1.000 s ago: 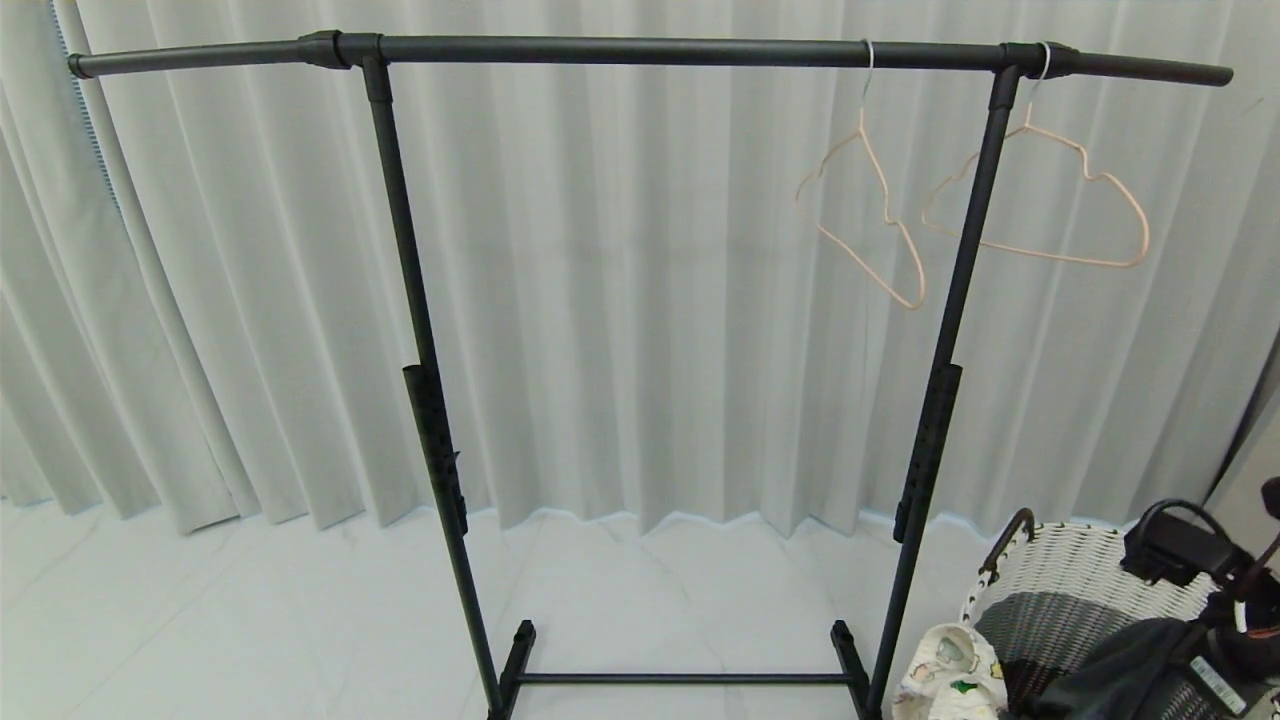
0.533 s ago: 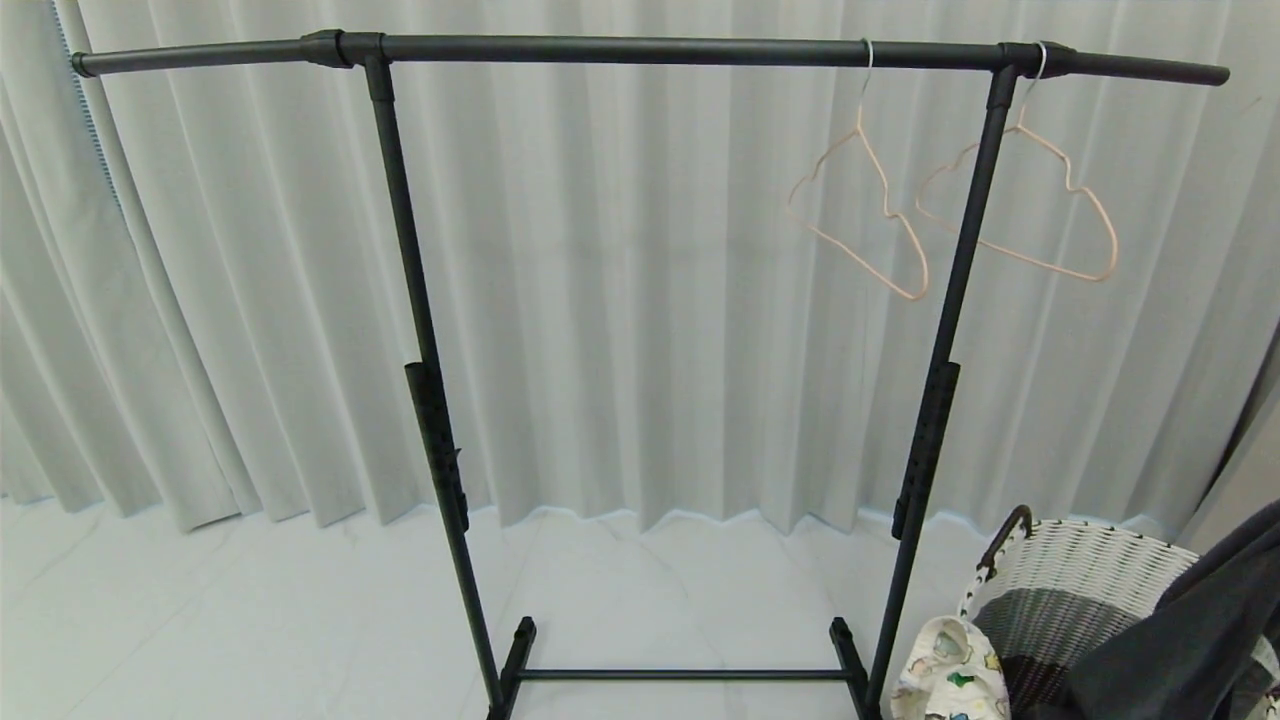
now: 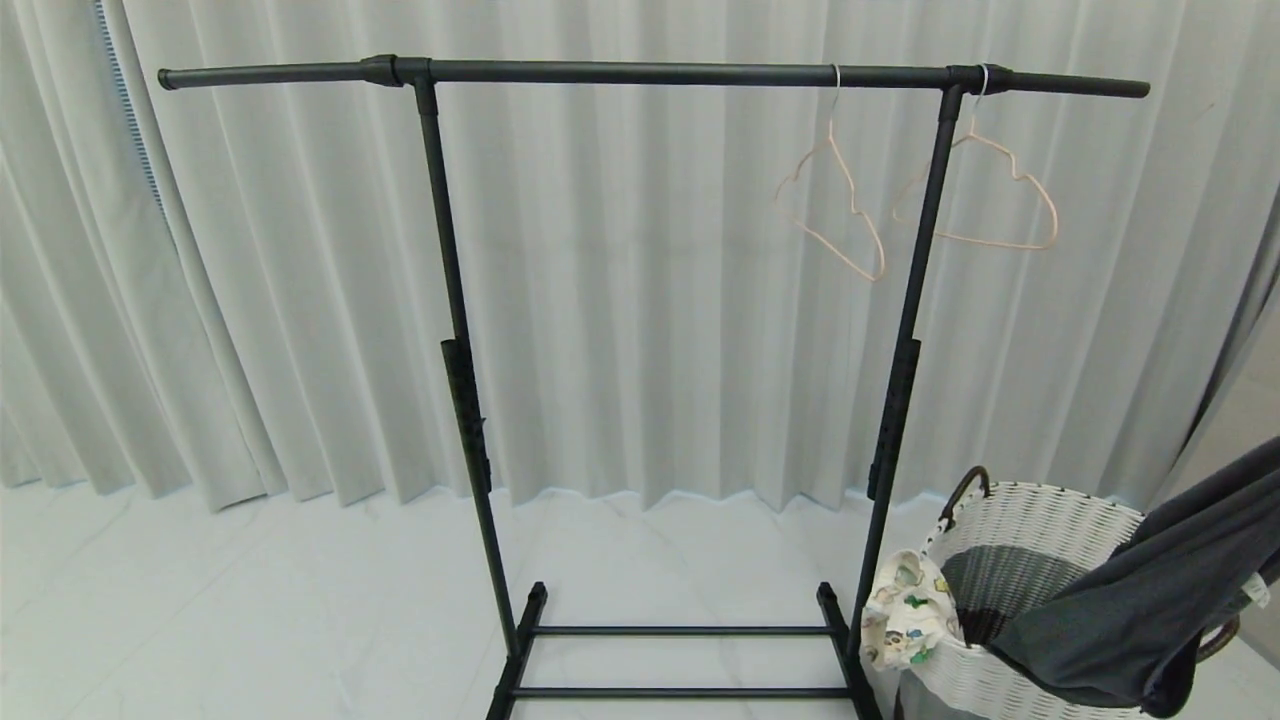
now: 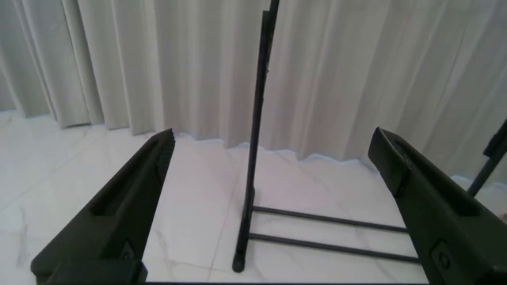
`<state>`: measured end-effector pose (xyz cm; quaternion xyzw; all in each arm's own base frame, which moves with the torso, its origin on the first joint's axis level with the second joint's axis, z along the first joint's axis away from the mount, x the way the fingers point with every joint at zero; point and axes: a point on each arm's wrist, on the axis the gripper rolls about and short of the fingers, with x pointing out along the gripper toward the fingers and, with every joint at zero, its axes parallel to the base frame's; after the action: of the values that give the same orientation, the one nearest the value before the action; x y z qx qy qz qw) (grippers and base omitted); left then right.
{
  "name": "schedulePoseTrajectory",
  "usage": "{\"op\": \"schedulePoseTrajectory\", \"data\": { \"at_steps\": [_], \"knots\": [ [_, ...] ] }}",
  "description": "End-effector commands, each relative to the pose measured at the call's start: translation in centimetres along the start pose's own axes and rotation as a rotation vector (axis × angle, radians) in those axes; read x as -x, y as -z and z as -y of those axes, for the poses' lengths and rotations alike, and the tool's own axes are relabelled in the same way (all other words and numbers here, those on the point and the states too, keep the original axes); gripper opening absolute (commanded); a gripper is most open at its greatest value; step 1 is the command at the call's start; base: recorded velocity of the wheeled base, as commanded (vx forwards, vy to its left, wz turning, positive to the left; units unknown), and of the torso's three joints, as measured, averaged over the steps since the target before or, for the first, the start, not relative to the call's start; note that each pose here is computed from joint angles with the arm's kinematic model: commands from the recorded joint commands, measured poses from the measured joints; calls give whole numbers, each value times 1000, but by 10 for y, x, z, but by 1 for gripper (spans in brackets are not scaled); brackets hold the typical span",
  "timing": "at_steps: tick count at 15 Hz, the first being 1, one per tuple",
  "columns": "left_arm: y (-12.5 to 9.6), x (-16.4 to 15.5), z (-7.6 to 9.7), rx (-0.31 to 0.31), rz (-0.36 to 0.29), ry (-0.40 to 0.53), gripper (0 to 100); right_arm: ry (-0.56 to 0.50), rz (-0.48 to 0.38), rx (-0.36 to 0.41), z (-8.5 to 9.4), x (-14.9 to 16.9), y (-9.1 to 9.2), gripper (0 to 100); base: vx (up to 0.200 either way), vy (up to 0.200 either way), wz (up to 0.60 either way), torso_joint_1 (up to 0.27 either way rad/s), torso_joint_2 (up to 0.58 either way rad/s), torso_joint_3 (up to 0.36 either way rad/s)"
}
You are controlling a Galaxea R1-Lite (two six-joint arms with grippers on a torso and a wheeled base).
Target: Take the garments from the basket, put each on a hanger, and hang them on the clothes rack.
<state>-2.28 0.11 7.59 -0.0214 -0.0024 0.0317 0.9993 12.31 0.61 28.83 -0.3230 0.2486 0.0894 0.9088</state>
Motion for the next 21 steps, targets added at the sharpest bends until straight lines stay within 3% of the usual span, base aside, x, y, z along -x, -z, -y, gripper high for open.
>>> {"op": "schedulePoseTrajectory", "data": {
  "at_steps": [1,4,8,12,15,16,17,18,19,21],
  "knots": [
    [0,0,0,0,1,-1,100,-48,34,14,-6,1,-6,0,-200,0,0,-2,7,2],
    [0,0,0,-4,1,-1,100,-173,64,27,-21,7,-14,0,-200,0,0,-1,2,-1],
    [0,0,0,-57,1,4,100,-453,95,-11,-60,12,-29,0,-100,0,0,0,1,1],
    [0,0,0,-58,1,4,100,-651,104,-76,-97,10,-58,0,0,0,0,0,0,0],
    [-3,1,2,-65,17,62,100,-718,132,-159,-120,4,-78,0,0,0,0,0,0,0],
    [-22,5,3,-64,75,115,100,-724,144,-168,-124,3,-81,0,0,0,0,0,0,0],
    [-53,6,5,-63,97,207,100,-726,156,-180,-127,-1,-86,0,0,0,0,0,0,0],
    [-84,3,7,-64,111,232,100,-728,168,-202,-129,-3,-89,0,0,0,0,0,0,0],
    [-104,-4,9,-71,96,257,100,-729,179,-223,-130,-5,-92,0,0,0,0,0,0,0],
    [-143,-25,16,-88,57,416,100,-731,209,-270,-132,-7,-98,0,0,0,0,0,0,0]
  ]
}}
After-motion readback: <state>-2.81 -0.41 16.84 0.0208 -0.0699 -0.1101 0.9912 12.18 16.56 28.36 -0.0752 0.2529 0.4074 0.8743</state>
